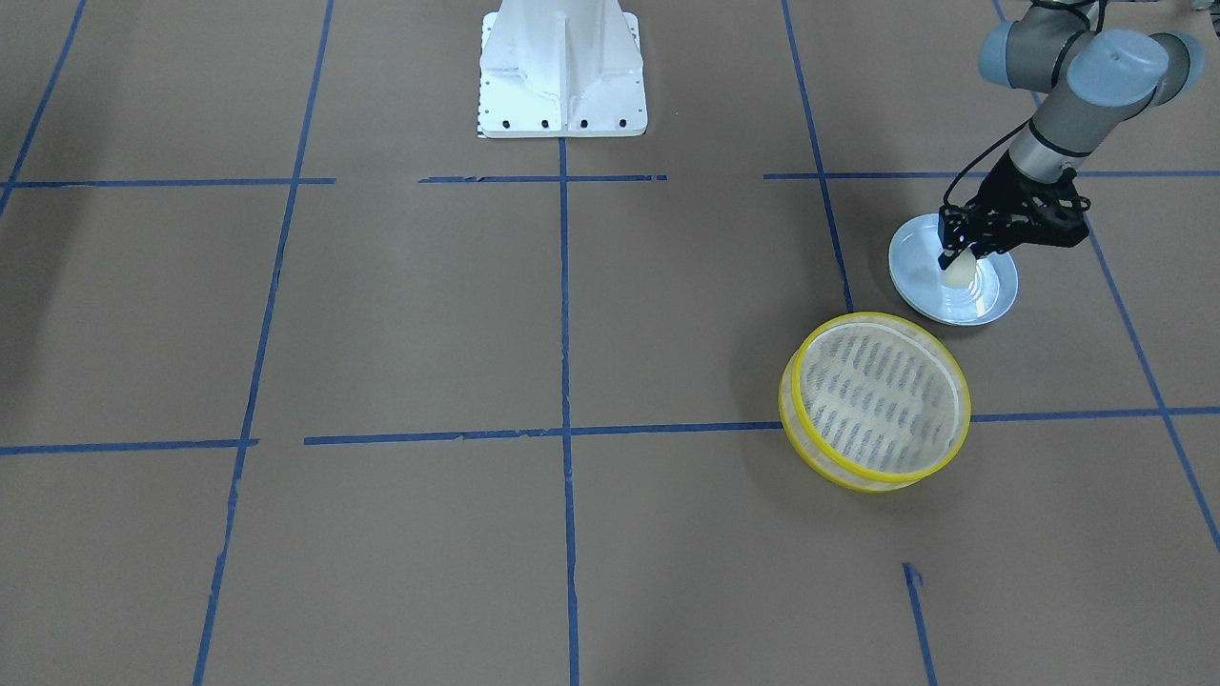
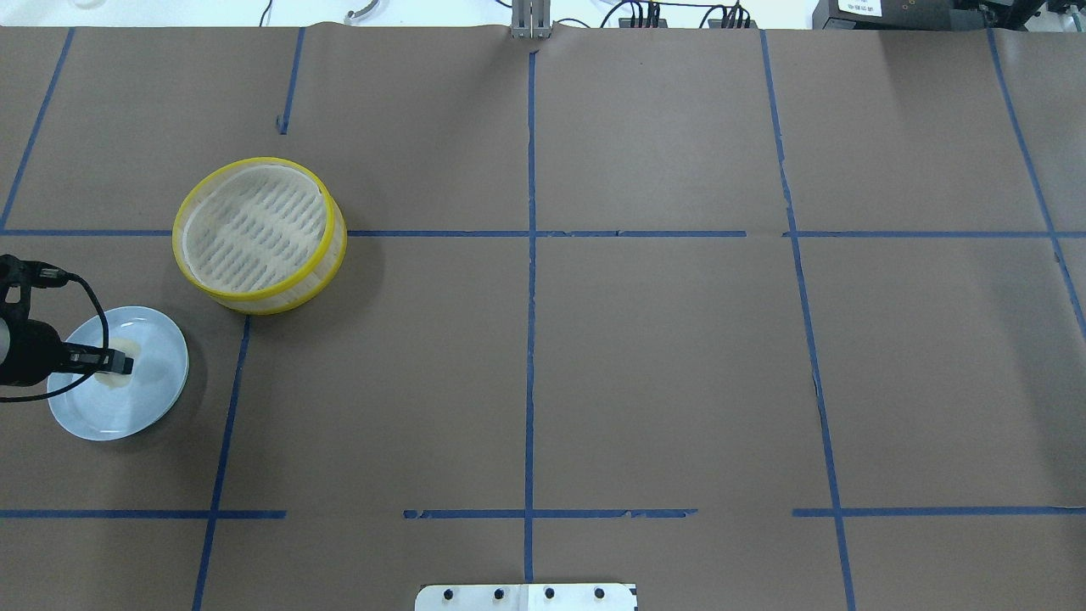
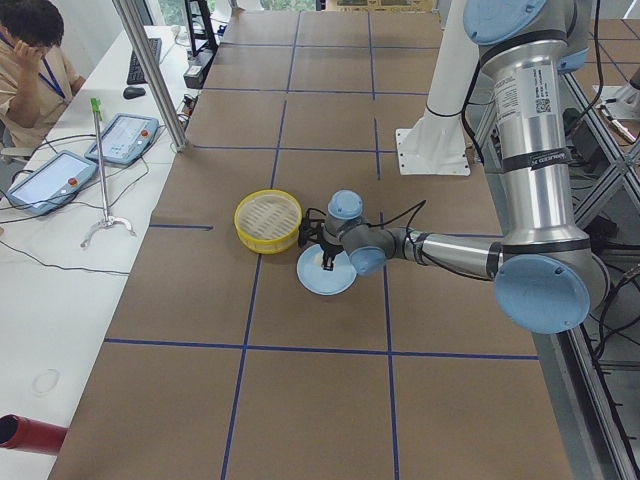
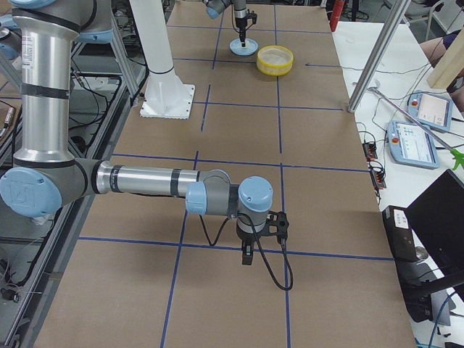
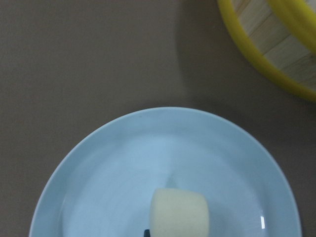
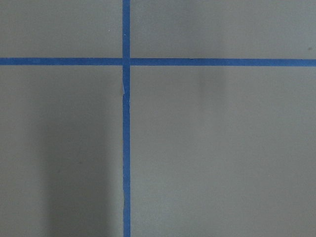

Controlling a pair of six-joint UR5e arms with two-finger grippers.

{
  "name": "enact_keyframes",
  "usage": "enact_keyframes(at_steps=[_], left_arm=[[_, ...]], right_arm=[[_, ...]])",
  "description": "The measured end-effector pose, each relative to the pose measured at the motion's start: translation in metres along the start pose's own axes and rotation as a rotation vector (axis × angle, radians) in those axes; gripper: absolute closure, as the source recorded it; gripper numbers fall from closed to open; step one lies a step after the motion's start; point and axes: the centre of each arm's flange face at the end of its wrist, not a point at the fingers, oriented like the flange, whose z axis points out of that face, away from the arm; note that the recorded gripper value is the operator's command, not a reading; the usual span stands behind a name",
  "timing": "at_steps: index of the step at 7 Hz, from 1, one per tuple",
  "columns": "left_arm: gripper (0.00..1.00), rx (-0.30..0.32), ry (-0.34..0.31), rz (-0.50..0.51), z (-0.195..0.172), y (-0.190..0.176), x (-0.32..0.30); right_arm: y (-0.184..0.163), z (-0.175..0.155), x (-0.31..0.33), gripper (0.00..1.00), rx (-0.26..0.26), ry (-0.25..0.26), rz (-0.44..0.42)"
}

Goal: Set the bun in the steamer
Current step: 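Carry the bun with the left gripper over the yellow steamer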

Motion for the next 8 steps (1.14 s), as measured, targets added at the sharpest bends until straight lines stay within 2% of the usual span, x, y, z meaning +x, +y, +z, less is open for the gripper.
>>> enact_keyframes(at_steps=[1, 2, 3, 5, 6, 8], left_arm=[[0.63, 0.041, 0.050, -0.026, -0.027, -0.035, 0.009], [0.63, 0.057, 0.067, -0.050, -0.040, -0.067, 0.024], [0.63, 0.056, 0.060, -0.082, -0.039, -0.102, 0.048], [0.61, 0.050, 0.016, -0.186, 0.002, -0.171, 0.094], [0.61, 0.048, -0.019, -0.212, 0.033, -0.178, 0.111], [0.60, 0.009, -0.077, -0.232, 0.093, -0.151, 0.134]], right_arm=[[0.000, 0.000, 0.000, 0.00, 0.000, 0.000, 0.000], [0.000, 0.000, 0.000, 0.00, 0.000, 0.000, 0.000], [0.000, 0.000, 0.000, 0.00, 0.000, 0.000, 0.000], [0.000, 0.000, 0.000, 0.00, 0.000, 0.000, 0.000], [0.000, 0.000, 0.000, 0.00, 0.000, 0.000, 0.000], [0.000, 0.000, 0.000, 0.00, 0.000, 0.000, 0.000]])
